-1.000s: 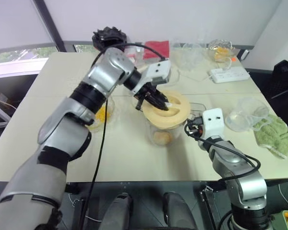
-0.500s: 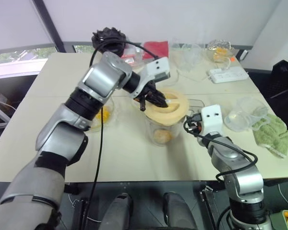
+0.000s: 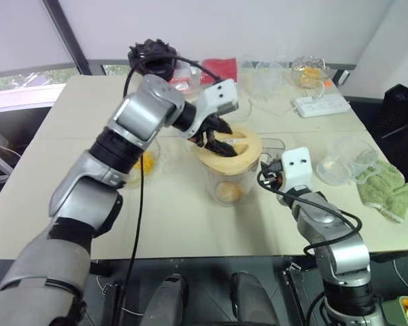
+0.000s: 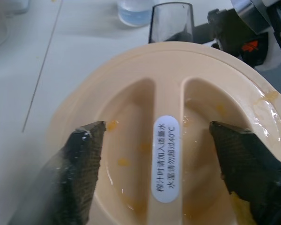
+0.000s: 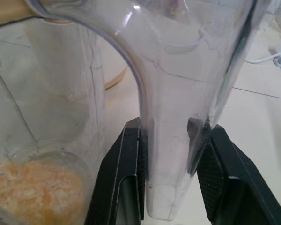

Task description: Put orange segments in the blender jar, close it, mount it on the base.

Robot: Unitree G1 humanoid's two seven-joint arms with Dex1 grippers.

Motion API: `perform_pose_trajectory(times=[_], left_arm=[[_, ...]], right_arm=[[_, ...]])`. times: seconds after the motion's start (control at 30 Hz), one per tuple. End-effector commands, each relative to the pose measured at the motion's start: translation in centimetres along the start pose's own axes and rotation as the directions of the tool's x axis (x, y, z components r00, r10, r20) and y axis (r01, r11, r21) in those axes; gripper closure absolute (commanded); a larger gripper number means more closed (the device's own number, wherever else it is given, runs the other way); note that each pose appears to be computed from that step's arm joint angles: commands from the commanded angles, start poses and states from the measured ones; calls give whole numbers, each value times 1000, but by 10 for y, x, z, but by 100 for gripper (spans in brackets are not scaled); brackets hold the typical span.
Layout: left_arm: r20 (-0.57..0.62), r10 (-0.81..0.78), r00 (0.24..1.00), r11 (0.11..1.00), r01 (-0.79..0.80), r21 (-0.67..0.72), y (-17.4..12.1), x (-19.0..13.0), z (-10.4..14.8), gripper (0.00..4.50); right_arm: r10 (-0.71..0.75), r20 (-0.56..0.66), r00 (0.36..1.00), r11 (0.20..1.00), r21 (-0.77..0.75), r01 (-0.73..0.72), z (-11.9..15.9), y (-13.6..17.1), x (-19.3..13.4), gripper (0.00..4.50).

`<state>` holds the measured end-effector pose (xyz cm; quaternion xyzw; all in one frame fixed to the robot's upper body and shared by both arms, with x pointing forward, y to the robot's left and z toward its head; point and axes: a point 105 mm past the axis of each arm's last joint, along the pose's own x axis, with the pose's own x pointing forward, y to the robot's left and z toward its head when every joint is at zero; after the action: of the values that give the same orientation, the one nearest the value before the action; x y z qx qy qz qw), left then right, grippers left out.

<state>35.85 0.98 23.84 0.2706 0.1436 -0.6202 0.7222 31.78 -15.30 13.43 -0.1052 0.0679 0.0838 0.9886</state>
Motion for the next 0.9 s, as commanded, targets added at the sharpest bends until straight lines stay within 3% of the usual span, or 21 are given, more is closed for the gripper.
perform_pose_trajectory(times=[0.03,0.17,0.27,0.37,0.53,0.63,0.7,0.9], left_arm=[[134,81,988,996,-85,25,10,-17,26,99],[329,97,939,995,-85,-48,12,-32,61,99],[524,133,841,991,-96,-97,17,-61,93,99],[596,210,775,976,-131,-173,29,-83,97,99],[583,261,770,965,-192,-180,34,-102,62,99],[484,359,798,933,-290,-213,33,-114,-1,99],[435,396,809,917,-320,-239,25,-118,-29,99],[375,450,811,887,-359,-290,-13,-121,-63,99]], right_arm=[[18,-12,1000,999,-27,-19,-4,5,-2,358],[22,-14,1000,999,-29,-22,-5,6,-2,358],[20,-15,1000,999,-30,-21,-6,5,-1,358],[20,-14,1000,999,-31,-21,-6,4,-2,358],[12,5,1000,1000,-15,-12,-4,1,-2,358],[-14,41,999,1000,10,14,4,-5,0,358],[-29,64,998,999,28,27,10,-10,0,358],[-68,129,989,997,56,62,38,-33,2,358]])
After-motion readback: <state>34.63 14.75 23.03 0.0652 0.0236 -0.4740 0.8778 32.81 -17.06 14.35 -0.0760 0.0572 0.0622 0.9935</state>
